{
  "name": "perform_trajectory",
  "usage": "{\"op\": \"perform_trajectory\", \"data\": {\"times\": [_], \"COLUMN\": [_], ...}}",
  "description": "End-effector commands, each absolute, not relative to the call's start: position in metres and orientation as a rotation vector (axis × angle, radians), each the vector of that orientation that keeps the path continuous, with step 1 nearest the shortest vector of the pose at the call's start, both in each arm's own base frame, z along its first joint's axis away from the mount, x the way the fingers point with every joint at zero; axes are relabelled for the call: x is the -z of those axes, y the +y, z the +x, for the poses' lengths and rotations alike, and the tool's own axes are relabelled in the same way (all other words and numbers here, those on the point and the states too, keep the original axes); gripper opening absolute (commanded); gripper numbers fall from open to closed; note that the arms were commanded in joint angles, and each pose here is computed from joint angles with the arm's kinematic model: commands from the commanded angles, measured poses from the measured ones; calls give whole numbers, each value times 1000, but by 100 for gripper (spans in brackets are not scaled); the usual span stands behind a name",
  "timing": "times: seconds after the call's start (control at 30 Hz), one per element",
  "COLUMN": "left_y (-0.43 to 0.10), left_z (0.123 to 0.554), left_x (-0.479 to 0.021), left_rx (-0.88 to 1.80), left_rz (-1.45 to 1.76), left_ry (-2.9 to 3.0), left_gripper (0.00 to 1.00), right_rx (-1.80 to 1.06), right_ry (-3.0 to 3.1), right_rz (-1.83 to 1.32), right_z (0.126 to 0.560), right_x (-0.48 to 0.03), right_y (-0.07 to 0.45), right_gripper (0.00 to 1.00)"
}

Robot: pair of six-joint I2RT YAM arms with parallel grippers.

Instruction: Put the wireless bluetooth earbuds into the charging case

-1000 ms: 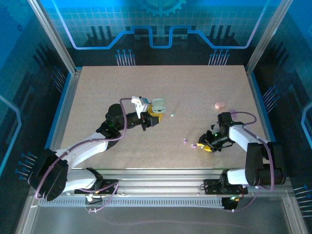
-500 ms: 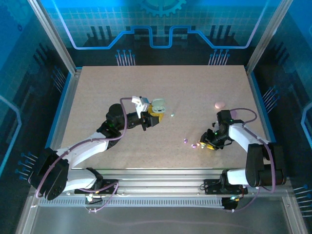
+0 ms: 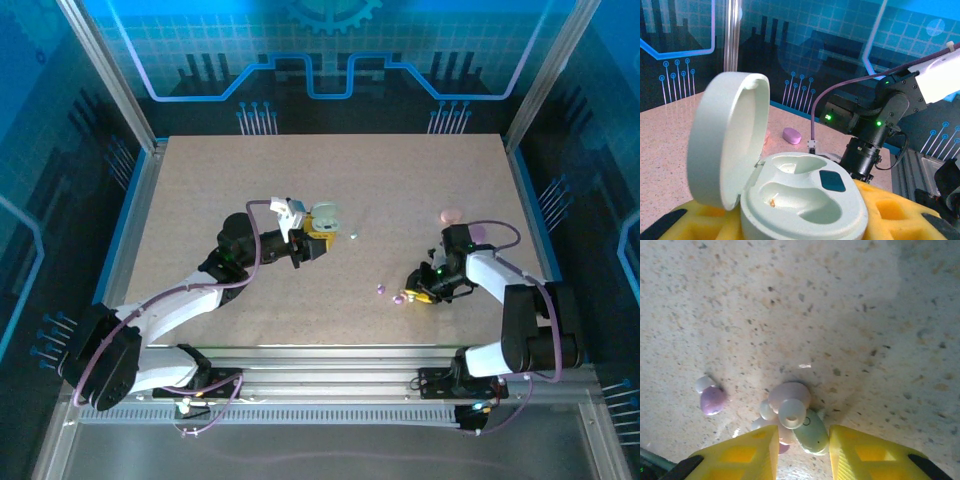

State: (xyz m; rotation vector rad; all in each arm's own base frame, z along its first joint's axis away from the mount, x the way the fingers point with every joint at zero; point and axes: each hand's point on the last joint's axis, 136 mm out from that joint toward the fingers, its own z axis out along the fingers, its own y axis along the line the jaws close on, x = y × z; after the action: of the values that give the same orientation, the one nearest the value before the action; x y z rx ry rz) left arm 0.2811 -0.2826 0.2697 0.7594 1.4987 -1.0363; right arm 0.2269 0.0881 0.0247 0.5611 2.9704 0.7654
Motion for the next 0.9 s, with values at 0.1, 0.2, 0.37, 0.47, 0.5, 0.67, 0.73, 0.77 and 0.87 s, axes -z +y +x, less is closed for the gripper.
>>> {"op": "perform_trajectory", "data": {"times": [0.1, 0.2, 0.37, 0.47, 0.5, 0.67, 0.73, 0.77, 0.87], "left_y": [-286, -286, -284, -284, -284, -284, -283, -282, -281], "left_z": [283, 282, 281, 282, 282, 282, 281, 281, 280], "left_x": [-285, -285, -285, -286, -286, -286, -287, -287, -287], "left_rx": [1056, 1055, 1039, 1040, 1042, 1045, 1041, 1039, 1035], "left_rz": [772, 770, 770, 769, 768, 766, 763, 761, 761], "left_ry": [1447, 1451, 1452, 1452, 1453, 1450, 1452, 1451, 1450], "left_gripper": [36, 36, 36, 36, 36, 36, 36, 36, 36], "right_rx": [-873, -851, -808, -801, -787, -793, -802, -792, -762], "right_ry": [2945, 2985, 3047, 3063, 3062, 3047, 3052, 3057, 3059], "right_rz": [457, 433, 409, 353, 347, 348, 331, 323, 287], "right_z": [240, 238, 226, 224, 225, 233, 235, 236, 240], "right_x": [-34, -31, -29, -33, -34, -33, -32, -31, -31], "right_y": [108, 112, 118, 126, 126, 130, 133, 134, 136], "right_gripper": [34, 34, 34, 34, 34, 35, 35, 35, 36]}}
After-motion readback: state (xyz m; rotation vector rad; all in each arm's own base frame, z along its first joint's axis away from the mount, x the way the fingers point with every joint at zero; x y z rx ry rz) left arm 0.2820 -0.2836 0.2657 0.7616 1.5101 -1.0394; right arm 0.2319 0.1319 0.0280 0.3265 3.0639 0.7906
